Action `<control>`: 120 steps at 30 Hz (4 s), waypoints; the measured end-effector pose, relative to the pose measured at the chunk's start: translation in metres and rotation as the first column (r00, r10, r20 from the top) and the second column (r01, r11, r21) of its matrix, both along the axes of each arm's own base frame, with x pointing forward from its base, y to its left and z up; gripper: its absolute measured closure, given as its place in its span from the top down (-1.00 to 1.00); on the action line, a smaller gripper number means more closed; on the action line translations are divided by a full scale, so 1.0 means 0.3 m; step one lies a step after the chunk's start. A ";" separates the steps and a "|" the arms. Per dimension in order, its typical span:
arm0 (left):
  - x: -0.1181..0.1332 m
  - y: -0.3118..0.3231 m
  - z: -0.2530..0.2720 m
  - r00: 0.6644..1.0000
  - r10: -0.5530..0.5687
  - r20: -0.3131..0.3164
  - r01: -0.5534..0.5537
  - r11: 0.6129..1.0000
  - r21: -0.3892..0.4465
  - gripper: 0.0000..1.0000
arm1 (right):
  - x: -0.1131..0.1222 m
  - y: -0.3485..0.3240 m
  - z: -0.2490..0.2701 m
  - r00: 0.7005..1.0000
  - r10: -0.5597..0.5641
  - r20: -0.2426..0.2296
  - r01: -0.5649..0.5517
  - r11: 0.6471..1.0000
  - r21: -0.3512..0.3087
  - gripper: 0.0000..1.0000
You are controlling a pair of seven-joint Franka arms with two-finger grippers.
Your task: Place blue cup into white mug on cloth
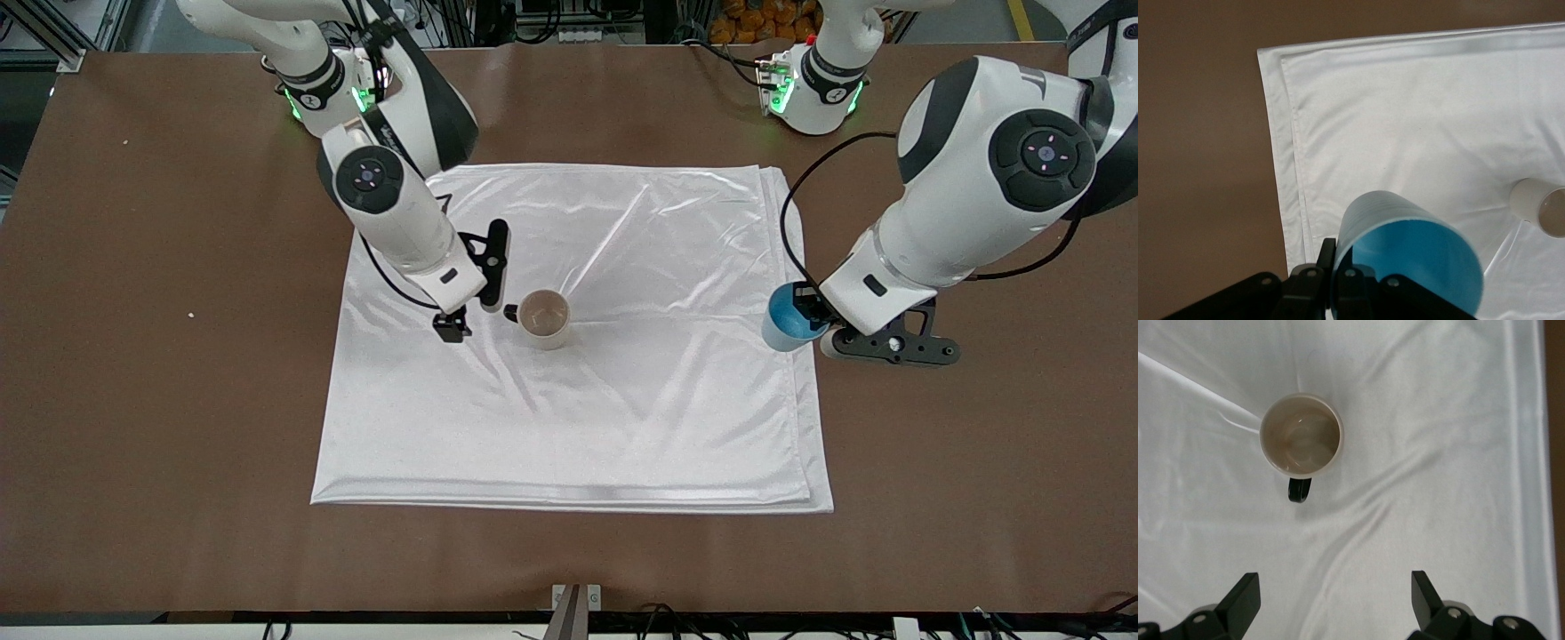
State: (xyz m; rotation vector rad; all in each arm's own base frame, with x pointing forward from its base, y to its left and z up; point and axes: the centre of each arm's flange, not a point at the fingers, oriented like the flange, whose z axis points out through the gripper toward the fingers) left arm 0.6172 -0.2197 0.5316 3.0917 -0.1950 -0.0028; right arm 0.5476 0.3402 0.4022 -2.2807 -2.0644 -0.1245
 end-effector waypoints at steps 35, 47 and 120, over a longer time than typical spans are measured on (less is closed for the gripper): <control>-0.341 -0.809 -0.158 0.986 0.162 -0.031 -0.165 0.978 -0.128 -0.91 | -0.049 -0.784 0.615 0.921 -0.389 0.012 0.389 0.918 -0.079 1.00; -0.364 -0.939 -0.368 0.990 0.130 -0.059 -0.138 0.980 -0.143 -0.91 | -0.030 -0.995 0.655 0.810 -0.586 0.037 0.587 0.806 -0.077 1.00; -0.232 -0.942 -0.381 0.978 0.143 0.150 -0.111 0.972 -0.205 1.00 | -0.004 -1.081 0.709 0.127 -0.991 0.032 0.986 0.123 -0.113 1.00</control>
